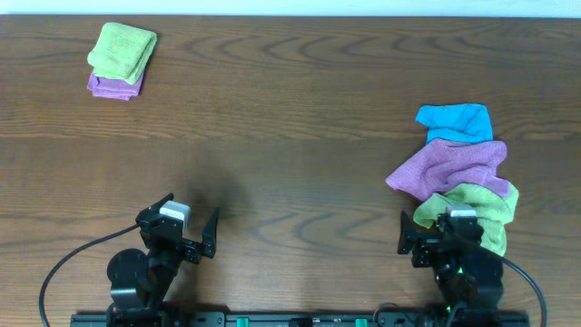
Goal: Fold the cloth
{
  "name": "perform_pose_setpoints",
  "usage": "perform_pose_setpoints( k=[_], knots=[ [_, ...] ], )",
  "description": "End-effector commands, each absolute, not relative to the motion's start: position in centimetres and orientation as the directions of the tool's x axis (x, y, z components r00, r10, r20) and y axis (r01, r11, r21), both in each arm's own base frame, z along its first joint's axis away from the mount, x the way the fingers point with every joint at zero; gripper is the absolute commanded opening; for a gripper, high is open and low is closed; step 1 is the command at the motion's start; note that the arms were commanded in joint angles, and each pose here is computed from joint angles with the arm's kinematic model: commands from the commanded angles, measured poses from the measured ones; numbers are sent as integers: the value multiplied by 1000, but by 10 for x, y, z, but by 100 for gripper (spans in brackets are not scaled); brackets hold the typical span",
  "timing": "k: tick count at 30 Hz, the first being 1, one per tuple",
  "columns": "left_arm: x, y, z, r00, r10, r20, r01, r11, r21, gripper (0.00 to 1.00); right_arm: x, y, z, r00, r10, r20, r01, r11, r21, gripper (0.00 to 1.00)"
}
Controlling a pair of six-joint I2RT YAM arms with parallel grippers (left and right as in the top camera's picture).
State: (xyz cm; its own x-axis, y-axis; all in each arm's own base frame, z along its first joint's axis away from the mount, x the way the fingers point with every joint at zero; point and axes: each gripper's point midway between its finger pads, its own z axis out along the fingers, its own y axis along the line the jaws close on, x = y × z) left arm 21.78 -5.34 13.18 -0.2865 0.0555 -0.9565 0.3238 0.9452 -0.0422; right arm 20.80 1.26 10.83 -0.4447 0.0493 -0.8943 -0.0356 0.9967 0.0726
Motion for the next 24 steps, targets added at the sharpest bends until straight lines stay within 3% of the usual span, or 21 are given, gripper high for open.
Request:
perform_pose_setpoints(
  k=[1,24],
  knots=[
    [217,-55,122,-306,70,-950,333,942,-38,95,206,17,96,-469,36,-883,-61,995,73,99],
    [217,-55,122,-306,70,-950,333,942,-38,95,206,19,97,-468,33,-883,-68,995,73,99]
  ],
)
